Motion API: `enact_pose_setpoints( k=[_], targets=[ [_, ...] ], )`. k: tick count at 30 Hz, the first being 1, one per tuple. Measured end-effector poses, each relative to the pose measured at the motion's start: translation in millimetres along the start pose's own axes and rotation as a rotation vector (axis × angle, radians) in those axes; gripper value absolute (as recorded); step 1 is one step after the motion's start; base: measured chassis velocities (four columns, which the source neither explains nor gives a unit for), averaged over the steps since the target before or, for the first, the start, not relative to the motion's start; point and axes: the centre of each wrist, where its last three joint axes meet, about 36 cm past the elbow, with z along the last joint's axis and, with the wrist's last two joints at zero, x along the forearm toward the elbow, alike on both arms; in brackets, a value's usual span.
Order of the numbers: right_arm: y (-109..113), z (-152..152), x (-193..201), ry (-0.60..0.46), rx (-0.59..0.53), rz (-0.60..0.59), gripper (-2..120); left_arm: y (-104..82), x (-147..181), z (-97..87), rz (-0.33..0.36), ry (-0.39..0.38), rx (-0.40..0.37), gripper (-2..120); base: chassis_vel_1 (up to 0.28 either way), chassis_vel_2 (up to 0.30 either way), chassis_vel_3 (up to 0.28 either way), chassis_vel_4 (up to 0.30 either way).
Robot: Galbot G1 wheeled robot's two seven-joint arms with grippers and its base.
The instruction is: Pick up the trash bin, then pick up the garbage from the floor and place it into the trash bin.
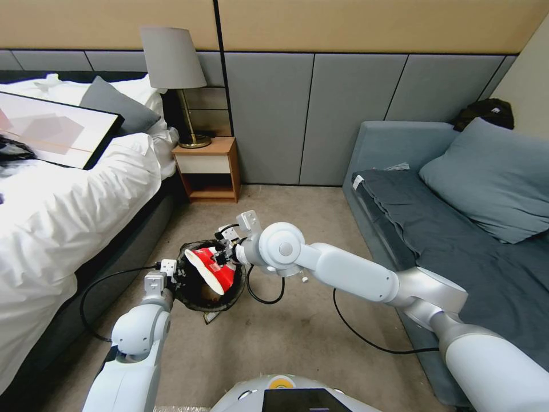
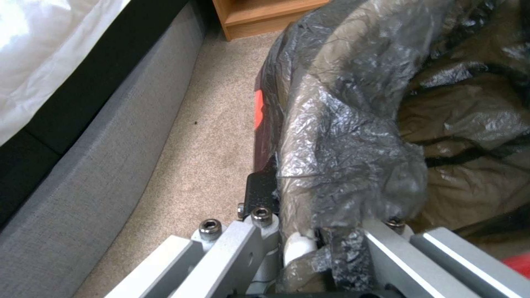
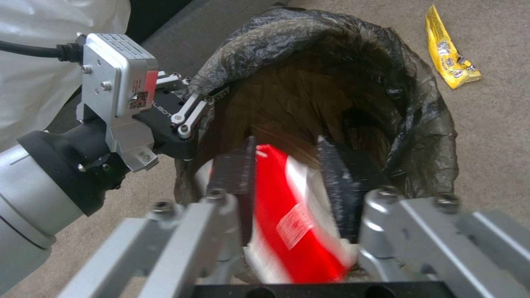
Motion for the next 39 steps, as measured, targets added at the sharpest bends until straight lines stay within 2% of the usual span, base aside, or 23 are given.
enact_pose_setpoints(
  k=[1,2,4,6,8,10,13,14,16,24,29,32,33,36,37,39],
  targets=[
    [-0.7,-0.2,-0.1,0.0,-0.001,0.001,45,-0.1,-0.2,0.2,0.0,0.001,0.0,1,0.0,0.0,0.0,0.0],
    [-0.7,-0.2,-0.1,0.0,-0.001,0.001,45,-0.1,-0.2,0.2,0.0,0.001,0.0,1,0.0,0.0,0.0,0.0],
    [-2.4,-0.2,0.0,-0.003,-0.003,0.003,55,-0.1,-0.5,0.3,0.0,0.001,0.0,1,0.0,0.0,0.0,0.0],
    [-2.6,-0.2,0.1,-0.003,-0.003,0.003,58,-0.1,-0.6,0.3,0.0,0.001,0.0,1,0.0,0.0,0.0,0.0],
    [-3.8,-0.6,0.4,-0.006,-0.007,0.003,70,0.1,-0.5,0.7,0.0,0.002,0.0,1,0.0,0.0,0.0,0.0],
    [-4.1,-0.9,0.4,-0.007,-0.008,0.003,73,0.1,-0.4,0.7,0.0,0.003,0.0,1,0.0,0.0,0.0,0.0],
    [-4.4,-2.1,-0.2,-0.01,-0.009,0.001,89,-0.1,-0.4,0.8,0.0,0.003,0.002,1,0.0,0.0,0.0,0.0],
    [-4.4,-2.1,-0.2,-0.01,-0.009,0.001,89,-0.1,-0.4,0.8,0.0,0.003,0.002,1,0.0,0.0,0.0,0.0],
    [-3.5,-3.6,0.2,-0.014,-0.007,-0.004,98,-0.2,-0.4,0.8,0.0,0.003,0.003,1,0.0,0.0,0.0,0.0],
    [-5.0,-9.6,4.4,-0.037,-0.006,-0.006,100,-1.0,0.3,1.5,0.002,0.004,0.001,1,0.0,0.0,0.0,0.0],
    [-10.4,-19.6,20.1,-0.098,0.011,-0.004,100,-0.5,1.1,0.3,0.003,0.0,-0.003,1,0.0,0.0,0.0,0.0],
    [-20.2,-37.7,51.1,-0.193,0.028,0.018,100,0.5,2.7,-2.2,0.003,-0.008,-0.009,1,0.0,0.0,0.0,0.0],
    [-20.2,-37.7,51.1,-0.193,0.028,0.018,100,0.5,2.7,-2.2,0.003,-0.008,-0.009,1,0.0,0.0,0.0,0.0],
    [-35.2,-61.9,99.5,-0.356,0.063,0.108,100,1.0,5.7,-5.4,0.004,-0.02,-0.014,1,0.0,0.0,0.0,0.0],
    [-35.2,-61.9,99.5,-0.356,0.063,0.108,100,1.0,5.7,-5.4,0.004,-0.02,-0.014,1,0.0,0.0,0.0,0.0],
    [-47.9,-72.8,132.0,-0.469,0.077,0.192,100,1.3,8.7,-7.9,0.007,-0.03,-0.019,1,0.0,0.0,0.0,0.0]
  ],
)
